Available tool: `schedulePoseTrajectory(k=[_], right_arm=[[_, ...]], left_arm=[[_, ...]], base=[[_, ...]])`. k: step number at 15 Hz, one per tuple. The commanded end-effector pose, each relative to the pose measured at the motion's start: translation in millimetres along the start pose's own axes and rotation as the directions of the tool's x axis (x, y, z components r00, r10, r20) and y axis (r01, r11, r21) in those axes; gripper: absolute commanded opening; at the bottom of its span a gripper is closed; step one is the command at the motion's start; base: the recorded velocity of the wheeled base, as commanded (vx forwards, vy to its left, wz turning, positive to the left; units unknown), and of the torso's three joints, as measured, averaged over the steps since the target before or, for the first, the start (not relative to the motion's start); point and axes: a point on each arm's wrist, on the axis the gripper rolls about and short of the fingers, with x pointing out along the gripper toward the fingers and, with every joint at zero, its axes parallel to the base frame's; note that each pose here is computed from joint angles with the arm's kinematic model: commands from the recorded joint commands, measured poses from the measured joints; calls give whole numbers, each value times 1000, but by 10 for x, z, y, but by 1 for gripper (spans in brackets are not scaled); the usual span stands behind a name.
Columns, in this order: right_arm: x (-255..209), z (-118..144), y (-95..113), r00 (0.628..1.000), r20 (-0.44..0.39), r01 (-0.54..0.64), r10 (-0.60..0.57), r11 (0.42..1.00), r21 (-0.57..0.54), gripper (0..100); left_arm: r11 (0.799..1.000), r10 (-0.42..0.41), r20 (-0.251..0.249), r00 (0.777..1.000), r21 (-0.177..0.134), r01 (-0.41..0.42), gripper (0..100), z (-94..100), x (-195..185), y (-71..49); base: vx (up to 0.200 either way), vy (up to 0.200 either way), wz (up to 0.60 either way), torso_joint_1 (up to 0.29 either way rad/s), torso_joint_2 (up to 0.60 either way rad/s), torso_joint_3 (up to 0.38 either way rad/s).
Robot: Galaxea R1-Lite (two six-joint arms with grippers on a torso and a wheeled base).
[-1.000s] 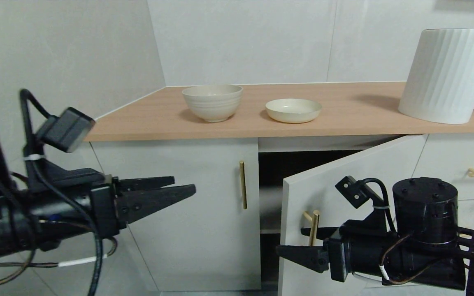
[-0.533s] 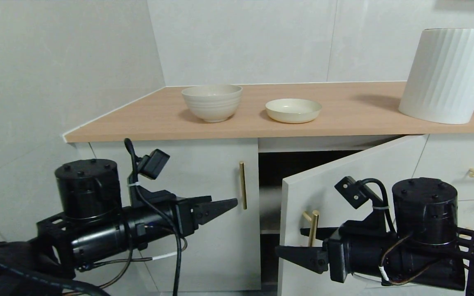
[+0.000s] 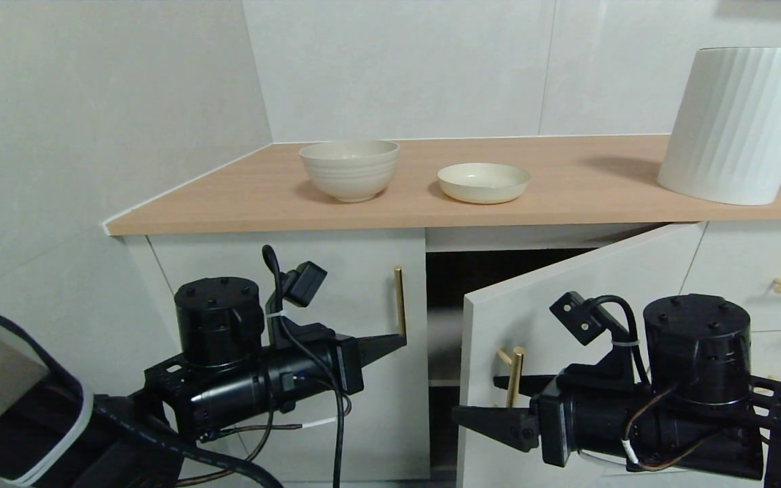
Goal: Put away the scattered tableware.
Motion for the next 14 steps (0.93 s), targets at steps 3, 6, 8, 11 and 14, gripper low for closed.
schedulePoseTrajectory(k=[3,6,8,11,14], right_arm=[[9,-23,-14,1000,-11,5,-5,1000,5,100],[1,-22,-10,1000,-10,5,-5,1000,4,100],[-8,-14,-3,1000,-6,3,-3,1000,1,100],[-11,-12,-2,1000,-3,5,-5,1000,-2,100],[-14,-27,-23,1000,-8,15,-15,999,-38,100]], left_arm=[[997,-35,-8,999,64,35,0,-86,495,201],[985,-49,-21,999,165,52,0,-351,694,278],[978,-75,30,997,195,67,0,-400,843,332],[973,-92,60,994,218,77,0,-395,932,257],[945,-118,60,991,315,93,0,-415,955,106]], base=[[0,0,0,0,0,0],[0,0,0,0,0,0],[0,0,0,0,0,0],[0,0,0,0,0,0],[0,0,0,0,0,0]])
